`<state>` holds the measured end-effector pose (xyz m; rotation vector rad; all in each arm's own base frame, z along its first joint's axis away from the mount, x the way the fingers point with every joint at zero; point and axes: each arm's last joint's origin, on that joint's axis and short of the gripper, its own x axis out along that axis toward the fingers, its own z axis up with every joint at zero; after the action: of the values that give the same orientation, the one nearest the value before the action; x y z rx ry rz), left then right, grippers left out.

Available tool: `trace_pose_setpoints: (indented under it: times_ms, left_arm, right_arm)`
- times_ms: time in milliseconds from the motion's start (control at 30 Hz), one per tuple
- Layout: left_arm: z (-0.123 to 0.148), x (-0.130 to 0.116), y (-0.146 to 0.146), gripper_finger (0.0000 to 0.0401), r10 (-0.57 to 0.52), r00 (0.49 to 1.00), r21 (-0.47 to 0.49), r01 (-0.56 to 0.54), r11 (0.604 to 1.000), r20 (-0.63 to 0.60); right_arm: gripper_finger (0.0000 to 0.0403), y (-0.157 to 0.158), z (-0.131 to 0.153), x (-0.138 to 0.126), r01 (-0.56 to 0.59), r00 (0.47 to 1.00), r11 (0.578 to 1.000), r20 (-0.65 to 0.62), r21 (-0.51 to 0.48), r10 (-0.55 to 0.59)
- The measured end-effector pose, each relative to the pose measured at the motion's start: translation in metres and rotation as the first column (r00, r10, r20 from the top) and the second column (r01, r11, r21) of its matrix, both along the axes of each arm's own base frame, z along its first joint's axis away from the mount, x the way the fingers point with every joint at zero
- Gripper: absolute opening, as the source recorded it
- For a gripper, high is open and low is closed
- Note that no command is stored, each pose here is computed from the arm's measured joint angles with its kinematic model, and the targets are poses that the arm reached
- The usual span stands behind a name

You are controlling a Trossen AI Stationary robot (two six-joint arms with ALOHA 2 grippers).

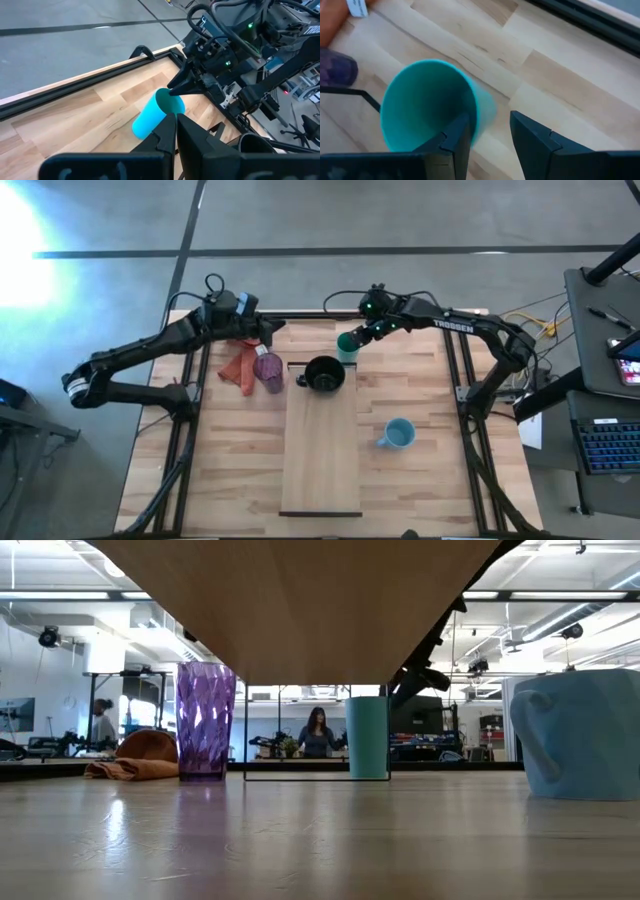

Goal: Stack small to large cups/mugs on shelf
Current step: Put the blue cup on the shelf

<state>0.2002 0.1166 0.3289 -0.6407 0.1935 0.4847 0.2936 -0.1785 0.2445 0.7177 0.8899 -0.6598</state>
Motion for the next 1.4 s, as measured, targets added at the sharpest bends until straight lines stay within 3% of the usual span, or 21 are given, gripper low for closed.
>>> trace_pose_setpoints:
  times_ms: [700, 1033, 1200, 1400]
  left_arm:
    - [-0.005, 0.001, 0.0, 0.0, -0.001, 1.0, 0.0, 0.001, 1.0, -0.016]
    - [-0.006, 0.001, 0.0, 0.0, -0.001, 1.0, 0.0, 0.001, 1.0, -0.017]
    - [-0.005, 0.0, 0.0, 0.0, -0.002, 1.0, 0.002, 0.002, 1.0, -0.013]
    - [-0.003, -0.001, -0.001, 0.0, -0.008, 1.0, 0.017, 0.008, 1.0, -0.012]
  right_arm:
    - [0.013, 0.002, 0.0, 0.0, -0.047, 0.999, 0.999, -0.008, -0.014, 0.047]
    - [0.013, -0.001, 0.017, 0.005, -0.061, 0.998, 0.997, 0.028, -0.05, 0.063]
    - [0.013, 0.005, 0.029, -0.003, -0.103, 0.994, 0.994, -0.045, -0.027, 0.102]
    - [0.013, 0.034, 0.052, -0.026, -0.153, 0.978, 0.988, -0.141, 0.012, 0.153]
